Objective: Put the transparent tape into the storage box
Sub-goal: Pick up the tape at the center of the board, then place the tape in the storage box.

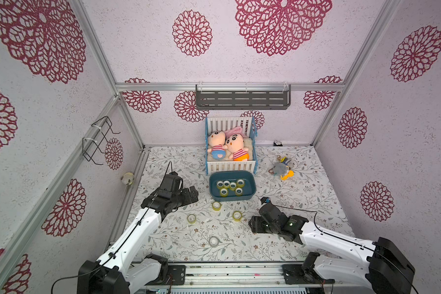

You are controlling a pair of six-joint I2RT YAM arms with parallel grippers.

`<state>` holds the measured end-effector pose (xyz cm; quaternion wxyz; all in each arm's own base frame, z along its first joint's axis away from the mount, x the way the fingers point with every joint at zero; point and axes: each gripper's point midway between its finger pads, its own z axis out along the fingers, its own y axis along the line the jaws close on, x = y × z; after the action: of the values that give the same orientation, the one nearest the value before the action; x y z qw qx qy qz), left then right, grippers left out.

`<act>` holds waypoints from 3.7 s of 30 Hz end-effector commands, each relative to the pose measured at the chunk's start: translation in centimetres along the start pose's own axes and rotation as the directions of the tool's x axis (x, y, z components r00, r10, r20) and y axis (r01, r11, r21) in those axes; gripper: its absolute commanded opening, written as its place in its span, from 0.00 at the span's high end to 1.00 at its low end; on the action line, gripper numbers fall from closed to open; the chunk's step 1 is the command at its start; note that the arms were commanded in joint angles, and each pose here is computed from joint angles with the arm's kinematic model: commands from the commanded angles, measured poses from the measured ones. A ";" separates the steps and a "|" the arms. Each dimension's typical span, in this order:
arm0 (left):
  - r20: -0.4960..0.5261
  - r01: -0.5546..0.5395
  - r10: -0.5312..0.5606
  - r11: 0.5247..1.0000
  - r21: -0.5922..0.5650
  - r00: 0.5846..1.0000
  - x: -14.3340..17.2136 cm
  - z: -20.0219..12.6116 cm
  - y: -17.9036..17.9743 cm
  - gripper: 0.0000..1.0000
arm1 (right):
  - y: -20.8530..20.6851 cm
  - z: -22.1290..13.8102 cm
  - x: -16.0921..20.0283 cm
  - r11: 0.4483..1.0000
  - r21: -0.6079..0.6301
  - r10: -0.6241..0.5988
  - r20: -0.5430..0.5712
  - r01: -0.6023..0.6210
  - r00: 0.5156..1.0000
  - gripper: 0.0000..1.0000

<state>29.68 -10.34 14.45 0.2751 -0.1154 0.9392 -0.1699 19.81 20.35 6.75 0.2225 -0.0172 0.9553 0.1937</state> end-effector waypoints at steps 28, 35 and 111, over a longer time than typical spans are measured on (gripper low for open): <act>0.120 -0.046 0.045 0.999 0.008 0.992 -1.2 -4.0 -0.3 0.03 | 4.4 4.6 -6.1 0.999 0.039 0.000 0.039 -0.001 0.999 0.31; 0.146 -0.044 0.041 0.999 0.022 0.988 -1.4 -4.6 -0.5 0.03 | 2.4 5.4 -4.6 0.993 0.115 -0.038 -0.010 0.039 0.999 0.31; 0.176 -0.094 0.072 0.988 0.121 0.982 -1.6 -5.4 -2.3 0.03 | -0.7 6.0 -21.1 0.932 0.352 -0.134 0.112 0.087 0.985 0.40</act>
<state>28.25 -10.33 20.14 0.3676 -0.0788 0.9032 -0.2071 40.42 20.94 7.13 0.2544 -0.0235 0.9668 -0.0034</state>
